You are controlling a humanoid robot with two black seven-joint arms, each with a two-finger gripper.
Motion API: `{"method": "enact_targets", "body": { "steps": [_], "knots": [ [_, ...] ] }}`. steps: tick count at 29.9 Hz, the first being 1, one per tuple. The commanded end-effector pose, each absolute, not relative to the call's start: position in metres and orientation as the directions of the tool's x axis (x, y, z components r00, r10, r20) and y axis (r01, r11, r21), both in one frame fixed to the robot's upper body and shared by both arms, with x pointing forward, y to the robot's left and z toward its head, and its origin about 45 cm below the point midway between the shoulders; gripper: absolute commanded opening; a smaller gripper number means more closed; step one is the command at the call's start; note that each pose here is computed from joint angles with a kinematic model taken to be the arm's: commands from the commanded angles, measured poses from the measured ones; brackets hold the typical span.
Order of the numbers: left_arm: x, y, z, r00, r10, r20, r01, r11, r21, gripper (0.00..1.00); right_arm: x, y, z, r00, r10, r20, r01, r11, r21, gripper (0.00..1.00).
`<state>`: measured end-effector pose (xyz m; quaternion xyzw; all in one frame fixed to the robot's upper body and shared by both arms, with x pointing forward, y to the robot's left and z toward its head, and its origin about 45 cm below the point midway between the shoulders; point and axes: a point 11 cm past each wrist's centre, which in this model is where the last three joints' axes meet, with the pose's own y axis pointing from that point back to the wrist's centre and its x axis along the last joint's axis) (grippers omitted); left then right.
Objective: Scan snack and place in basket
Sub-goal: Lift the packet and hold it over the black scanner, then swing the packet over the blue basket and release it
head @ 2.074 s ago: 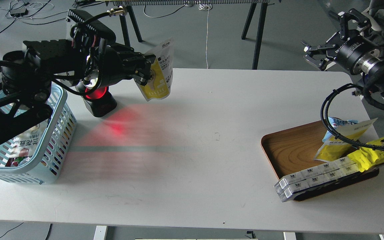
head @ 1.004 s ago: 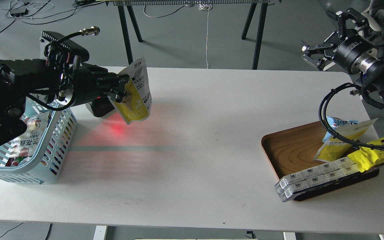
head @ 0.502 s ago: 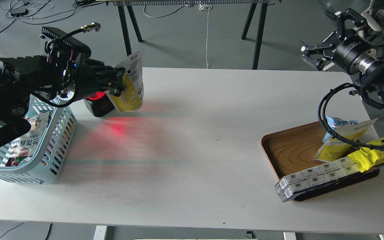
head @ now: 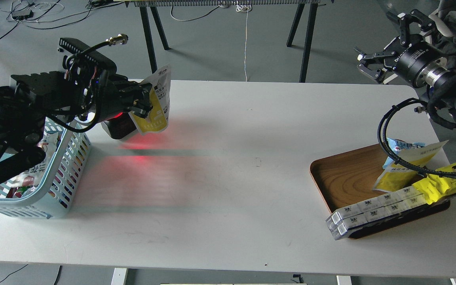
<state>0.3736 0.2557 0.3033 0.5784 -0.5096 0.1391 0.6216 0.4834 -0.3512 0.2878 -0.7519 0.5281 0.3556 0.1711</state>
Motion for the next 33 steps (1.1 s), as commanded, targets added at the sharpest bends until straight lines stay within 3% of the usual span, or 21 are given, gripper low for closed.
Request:
{"method": "enact_targets", "body": {
  "steps": [1, 15, 33],
  "knots": [
    [0.371, 0.259, 0.3, 0.451, -0.418, 0.789, -0.759, 0.286, 0.585, 0.0, 0.483, -0.351, 0.288, 0.189, -0.673, -0.715, -0.916, -0.384, 0.119, 0.96],
    [0.354, 0.264, 0.301, 0.448, -0.441, 0.777, -0.748, 0.291, 0.597, 0.0, 0.483, -0.351, 0.287, 0.188, -0.672, -0.716, -0.916, -0.384, 0.119, 0.96],
    [0.368, 0.235, 0.338, 0.342, -0.436, 0.832, -0.782, 0.359, 0.509, 0.0, 0.484, -0.347, 0.286, 0.192, -0.669, -0.718, -0.913, -0.39, 0.12, 0.96]
  ]
}}
